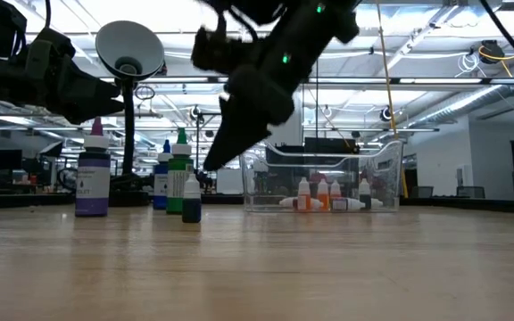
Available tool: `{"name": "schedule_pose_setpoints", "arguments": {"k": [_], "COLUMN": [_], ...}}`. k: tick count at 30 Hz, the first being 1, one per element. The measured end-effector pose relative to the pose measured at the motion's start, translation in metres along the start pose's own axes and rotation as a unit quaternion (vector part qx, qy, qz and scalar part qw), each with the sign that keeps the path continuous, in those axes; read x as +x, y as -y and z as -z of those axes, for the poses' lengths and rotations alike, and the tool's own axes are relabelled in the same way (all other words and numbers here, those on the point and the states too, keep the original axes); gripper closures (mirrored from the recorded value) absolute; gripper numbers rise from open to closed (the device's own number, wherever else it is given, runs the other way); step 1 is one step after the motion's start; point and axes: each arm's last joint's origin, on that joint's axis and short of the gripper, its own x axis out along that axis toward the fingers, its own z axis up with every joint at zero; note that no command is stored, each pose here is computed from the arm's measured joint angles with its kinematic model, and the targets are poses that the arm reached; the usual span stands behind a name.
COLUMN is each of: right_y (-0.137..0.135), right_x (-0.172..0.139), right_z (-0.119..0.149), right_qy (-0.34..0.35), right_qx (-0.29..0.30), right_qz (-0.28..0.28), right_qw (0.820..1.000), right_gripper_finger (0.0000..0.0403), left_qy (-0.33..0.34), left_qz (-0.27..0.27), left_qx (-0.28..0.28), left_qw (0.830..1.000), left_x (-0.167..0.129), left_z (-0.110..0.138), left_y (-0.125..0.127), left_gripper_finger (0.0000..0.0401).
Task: Pick & Place food coloring
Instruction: Put the black food coloring into the transparent bin
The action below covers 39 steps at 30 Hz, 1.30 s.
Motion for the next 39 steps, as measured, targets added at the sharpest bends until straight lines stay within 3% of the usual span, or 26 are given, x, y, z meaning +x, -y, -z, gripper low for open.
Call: {"name": "schedule_pose_setpoints", "arguments": {"k": [11, 32, 39], "right_y": [0.001, -0.002, -0.001], "right_x": [0.018, 0.037, 0.037], "right_z": [0.0, 0.007, 0.009], "right_qy": [0.028, 0.035, 0.03], "right_qx": [0.026, 0.026, 0.024], "right_qz": [-0.058, -0.058, -0.057], "right_qw": [0.998, 0.997, 0.998], "right_gripper_finger": [0.0228, 0.024, 0.0268], "left_qy": [0.0, -0.001, -0.001], "left_qz": [0.0, 0.0, 0.0], "left_qx": [0.0, 0.0, 0.0], "left_qw": [1.0, 1.0, 1.0], "left_x": [0.0, 0.0, 0.0], "left_z": [0.0, 0.0, 0.0], "left_y": [0.0, 0.0, 0.0], "left_gripper_finger": [0.0105, 0.0105, 0.0105]}}
